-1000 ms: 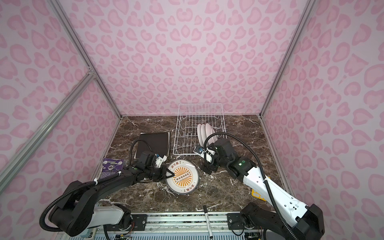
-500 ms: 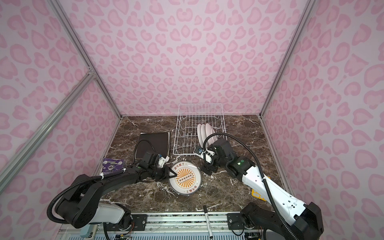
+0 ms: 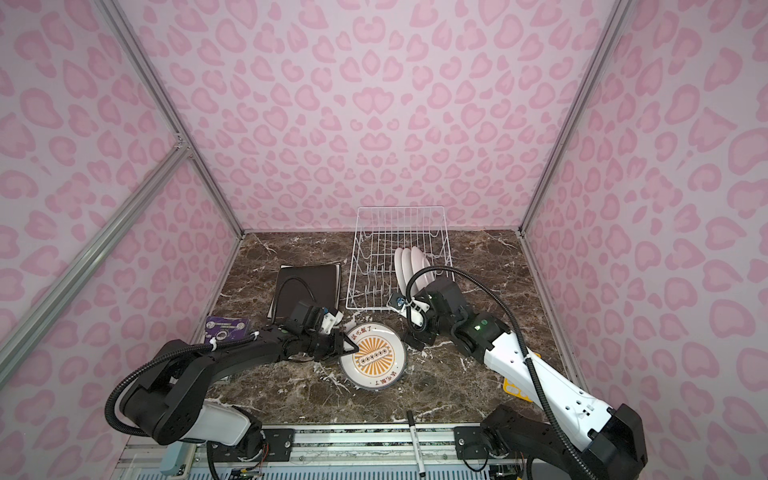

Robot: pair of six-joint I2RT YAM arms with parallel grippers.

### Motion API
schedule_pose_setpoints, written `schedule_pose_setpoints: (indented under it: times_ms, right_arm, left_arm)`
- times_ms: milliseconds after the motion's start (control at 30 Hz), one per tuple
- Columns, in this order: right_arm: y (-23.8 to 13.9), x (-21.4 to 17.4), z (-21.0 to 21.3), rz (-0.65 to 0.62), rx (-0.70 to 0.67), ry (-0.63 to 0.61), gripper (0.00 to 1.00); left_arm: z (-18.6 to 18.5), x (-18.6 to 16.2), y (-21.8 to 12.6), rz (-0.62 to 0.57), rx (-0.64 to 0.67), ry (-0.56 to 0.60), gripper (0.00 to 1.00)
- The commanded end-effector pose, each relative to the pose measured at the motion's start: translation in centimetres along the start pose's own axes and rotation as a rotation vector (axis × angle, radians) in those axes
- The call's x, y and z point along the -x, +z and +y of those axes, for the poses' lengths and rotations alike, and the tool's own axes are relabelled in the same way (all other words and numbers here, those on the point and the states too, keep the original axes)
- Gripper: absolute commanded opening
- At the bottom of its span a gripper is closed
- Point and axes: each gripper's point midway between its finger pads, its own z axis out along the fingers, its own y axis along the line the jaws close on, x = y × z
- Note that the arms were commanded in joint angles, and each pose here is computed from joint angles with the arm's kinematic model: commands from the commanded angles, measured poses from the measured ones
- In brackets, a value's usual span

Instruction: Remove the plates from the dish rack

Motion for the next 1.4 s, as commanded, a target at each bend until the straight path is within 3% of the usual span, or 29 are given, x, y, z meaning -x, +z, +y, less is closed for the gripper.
schedule_pose_setpoints:
  times_ms: [0, 600, 767, 1033, 1367]
  right_arm:
    - [0.3, -0.2, 0.0, 0.007, -0.002, -0.005, 0.99]
    - [0.3, -0.1, -0.2, 0.011, -0.016, -0.021, 0.99]
    - [0.3, -0.2, -0.1, 0.015, -0.014, -0.022, 0.99]
    - [0.6, -0.3, 0.0, 0.022, -0.01, -0.028, 0.99]
    - [0.5, -0.2, -0.3, 0.017, -0.023, -0.041, 0.99]
  left_arm:
    - [-0.5, 0.3, 0.0, 0.002, 0.004, 0.027, 0.46]
    - [-0.4, 0.0, 0.2, 0.058, 0.064, 0.066, 0.53]
    - [-0.4, 0.0, 0.6, 0.065, 0.074, 0.068, 0.57]
    - [0.4, 0.3, 0.2, 0.055, 0.15, 0.073, 0.71]
    - [0.0, 1.1, -1.2, 0.017, 0.204, 0.091, 0.74]
